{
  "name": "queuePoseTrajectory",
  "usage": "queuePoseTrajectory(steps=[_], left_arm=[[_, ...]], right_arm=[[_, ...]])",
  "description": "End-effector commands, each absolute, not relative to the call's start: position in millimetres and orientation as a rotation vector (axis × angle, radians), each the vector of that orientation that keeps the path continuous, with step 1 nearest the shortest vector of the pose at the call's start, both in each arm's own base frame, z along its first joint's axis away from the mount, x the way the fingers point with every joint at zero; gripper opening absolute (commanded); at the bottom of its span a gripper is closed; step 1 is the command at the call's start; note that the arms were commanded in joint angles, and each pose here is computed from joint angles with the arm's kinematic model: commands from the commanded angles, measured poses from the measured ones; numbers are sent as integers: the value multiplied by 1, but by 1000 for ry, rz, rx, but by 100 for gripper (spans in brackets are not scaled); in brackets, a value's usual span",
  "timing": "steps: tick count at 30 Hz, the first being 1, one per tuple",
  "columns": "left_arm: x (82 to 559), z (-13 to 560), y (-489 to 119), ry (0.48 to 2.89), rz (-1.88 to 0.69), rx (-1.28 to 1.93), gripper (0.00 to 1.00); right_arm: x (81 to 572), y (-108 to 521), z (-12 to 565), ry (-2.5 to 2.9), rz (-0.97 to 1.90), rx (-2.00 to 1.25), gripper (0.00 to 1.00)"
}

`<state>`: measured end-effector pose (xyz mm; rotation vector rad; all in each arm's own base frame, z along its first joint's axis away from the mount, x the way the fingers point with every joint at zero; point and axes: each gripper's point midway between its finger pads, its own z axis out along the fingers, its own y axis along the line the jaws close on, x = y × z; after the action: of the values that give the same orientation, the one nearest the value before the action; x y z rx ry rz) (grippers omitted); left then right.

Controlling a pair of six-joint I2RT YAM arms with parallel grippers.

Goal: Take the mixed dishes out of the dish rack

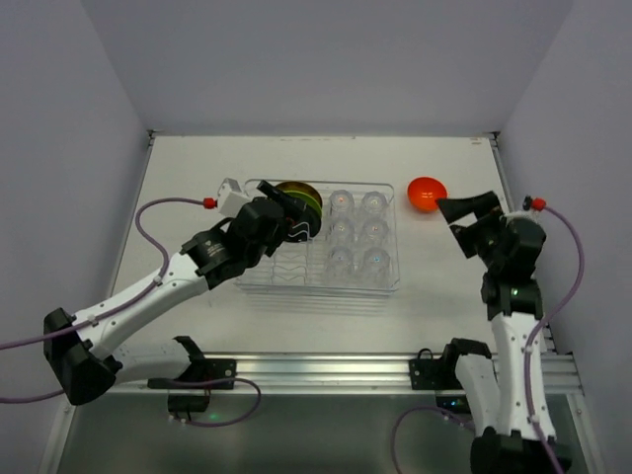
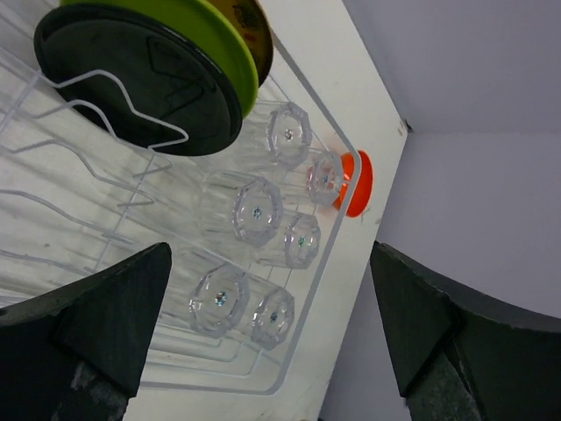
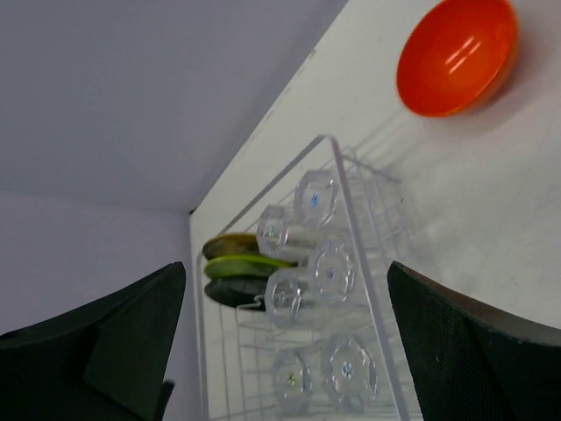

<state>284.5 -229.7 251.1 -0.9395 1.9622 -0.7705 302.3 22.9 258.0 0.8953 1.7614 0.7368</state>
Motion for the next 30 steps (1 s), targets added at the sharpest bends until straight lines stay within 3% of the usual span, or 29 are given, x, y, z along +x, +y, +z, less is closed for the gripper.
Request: queuePoseTrajectory(steps=[1,4,12,19,23,24,30], left_arm=[[314,255,-227,1777,-822,-1257,100],[330,246,-222,1731,-815,-1384,96],[367,209,-215,1700,-743,-1532,90],[396,189,-219,1734,-720,-1560,69],[399,180,-225,1760,-723,-1558,64],[400,175,-227,1772,-716,-1561,58],[401,160,-234,1815,-712,-1569,46]], right_arm=[[252,80,260,1674,1166,780,99],[219,79,247,1659,1093,751,99],[195,71,238,1725,903,645,99],[199,63,232,1750,825,634,99],[197,61,239,1735,802,615,99],[196,61,240,1727,799,612,99],[193,59,241,1721,778,595,99]])
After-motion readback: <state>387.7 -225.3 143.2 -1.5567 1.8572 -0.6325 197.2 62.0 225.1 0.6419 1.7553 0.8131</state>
